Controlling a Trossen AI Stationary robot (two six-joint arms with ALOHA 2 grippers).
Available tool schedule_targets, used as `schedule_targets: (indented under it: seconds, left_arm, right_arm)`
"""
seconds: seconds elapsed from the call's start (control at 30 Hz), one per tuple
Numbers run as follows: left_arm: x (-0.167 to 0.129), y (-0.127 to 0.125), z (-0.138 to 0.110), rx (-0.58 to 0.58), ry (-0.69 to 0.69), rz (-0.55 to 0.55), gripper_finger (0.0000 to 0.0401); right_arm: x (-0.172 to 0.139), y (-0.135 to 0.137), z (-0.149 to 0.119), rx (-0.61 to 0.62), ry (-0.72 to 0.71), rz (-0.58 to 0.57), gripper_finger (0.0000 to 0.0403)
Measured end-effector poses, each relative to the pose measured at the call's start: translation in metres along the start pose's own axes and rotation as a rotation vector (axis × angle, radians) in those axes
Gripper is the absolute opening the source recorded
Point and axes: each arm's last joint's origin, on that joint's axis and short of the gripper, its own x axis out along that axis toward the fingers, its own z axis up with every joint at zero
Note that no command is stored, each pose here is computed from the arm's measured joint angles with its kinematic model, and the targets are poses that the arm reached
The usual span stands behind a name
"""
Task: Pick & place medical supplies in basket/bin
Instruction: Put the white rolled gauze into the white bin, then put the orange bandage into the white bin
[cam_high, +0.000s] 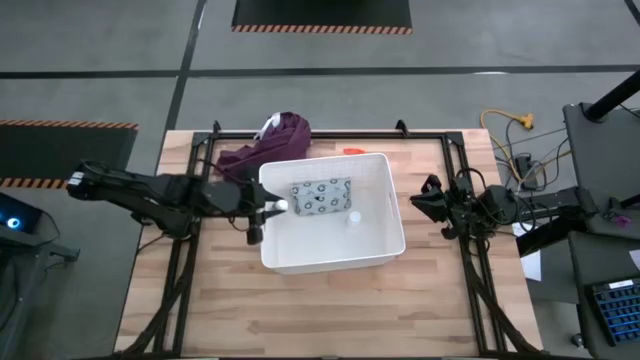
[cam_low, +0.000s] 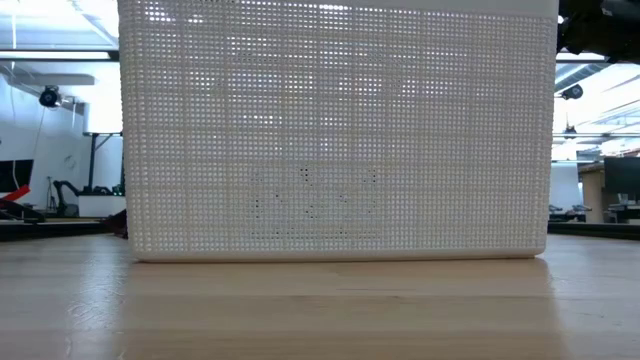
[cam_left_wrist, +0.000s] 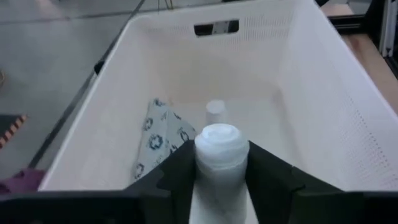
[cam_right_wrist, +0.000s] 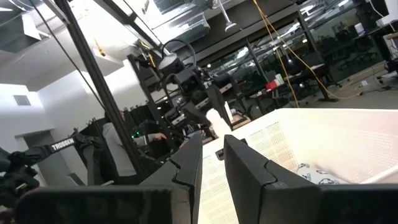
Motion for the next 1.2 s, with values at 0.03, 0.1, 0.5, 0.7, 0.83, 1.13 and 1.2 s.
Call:
schedule_targets:
  seconds: [0.03, 0.1, 0.5, 0.7, 0.83, 1.13, 1.2]
  left_arm:
    - [0.002, -0.001, -0.001, -0.011, 0.007, 0.000, 0.0126]
    - [0.003, -0.001, -0.003, -0.025, 0.012, 0.000, 0.0151]
    - [-0.013, 0.012, 0.013, -0.093, -0.157, 0.052, 0.0227]
    - [-0.030, 0.037, -0.002, -0.166, -0.326, 0.025, 0.0189]
    - [-0.039, 0.049, -0.021, -0.205, -0.504, 0.005, 0.0165]
    - [-0.039, 0.056, -0.067, -0.225, -0.590, 0.053, 0.0148]
    - [-0.038, 0.057, -0.072, -0.227, -0.583, 0.067, 0.0147]
  right_arm:
    - [0.000, 0.000, 0.000, 0.000, 0.000, 0.000, 0.0059]
    - [0.000, 0.000, 0.000, 0.000, 0.000, 0.000, 0.0059]
    - [0.000, 0.000, 0.001, 0.001, -0.005, 0.003, 0.0059]
    - [0.000, 0.004, 0.008, 0.012, -0.081, 0.039, 0.0059]
    - [-0.002, 0.008, 0.019, -0.032, -0.210, 0.065, 0.0059]
    - [0.003, 0.014, 0.035, -0.280, -0.227, -0.067, 0.0059]
    - [0.005, 0.014, 0.035, -0.342, -0.193, -0.089, 0.0059]
